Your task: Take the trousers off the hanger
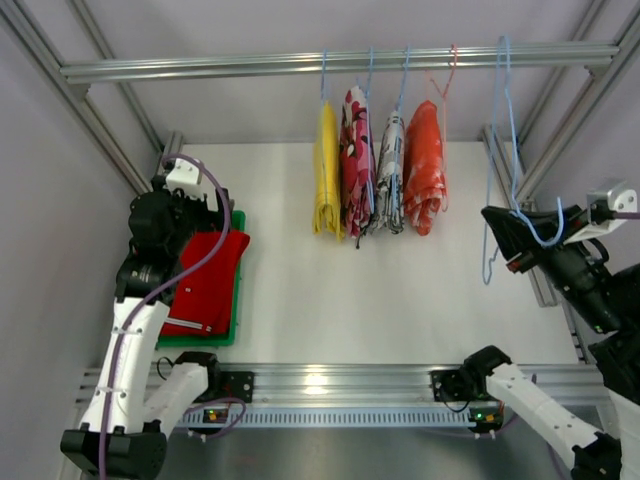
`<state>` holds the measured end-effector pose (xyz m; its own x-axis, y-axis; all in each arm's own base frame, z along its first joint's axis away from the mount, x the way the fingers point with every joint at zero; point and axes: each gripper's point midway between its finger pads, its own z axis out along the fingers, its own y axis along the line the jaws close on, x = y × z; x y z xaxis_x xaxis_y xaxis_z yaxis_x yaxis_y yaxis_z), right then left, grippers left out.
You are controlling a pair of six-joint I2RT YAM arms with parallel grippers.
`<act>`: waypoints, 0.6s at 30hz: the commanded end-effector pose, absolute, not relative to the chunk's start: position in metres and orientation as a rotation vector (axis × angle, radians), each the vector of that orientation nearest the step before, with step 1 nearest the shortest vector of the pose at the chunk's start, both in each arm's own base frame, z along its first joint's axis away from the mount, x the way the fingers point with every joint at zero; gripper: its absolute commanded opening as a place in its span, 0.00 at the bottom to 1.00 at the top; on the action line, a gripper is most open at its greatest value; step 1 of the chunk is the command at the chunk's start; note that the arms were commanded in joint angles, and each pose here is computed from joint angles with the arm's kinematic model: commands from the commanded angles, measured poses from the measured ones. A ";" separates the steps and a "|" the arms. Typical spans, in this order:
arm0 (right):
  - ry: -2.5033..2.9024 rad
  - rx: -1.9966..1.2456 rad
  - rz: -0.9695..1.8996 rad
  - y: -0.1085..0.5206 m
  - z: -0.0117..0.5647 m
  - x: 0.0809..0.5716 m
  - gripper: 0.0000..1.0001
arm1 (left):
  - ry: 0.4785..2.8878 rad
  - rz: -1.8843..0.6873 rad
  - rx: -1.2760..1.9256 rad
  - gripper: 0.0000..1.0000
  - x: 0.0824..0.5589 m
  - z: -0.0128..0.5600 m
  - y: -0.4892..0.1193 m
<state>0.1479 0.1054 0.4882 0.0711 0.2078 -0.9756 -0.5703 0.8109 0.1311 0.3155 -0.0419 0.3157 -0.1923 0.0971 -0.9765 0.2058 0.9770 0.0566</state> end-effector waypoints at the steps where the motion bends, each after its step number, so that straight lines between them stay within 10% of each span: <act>1: 1.537 -0.243 0.421 0.070 0.444 0.144 0.00 | 1.667 -0.117 0.263 0.99 0.323 0.350 -0.049; 18: 2.040 -0.048 0.408 0.080 0.359 0.206 0.00 | 1.619 -0.162 0.249 0.99 0.329 0.381 -0.055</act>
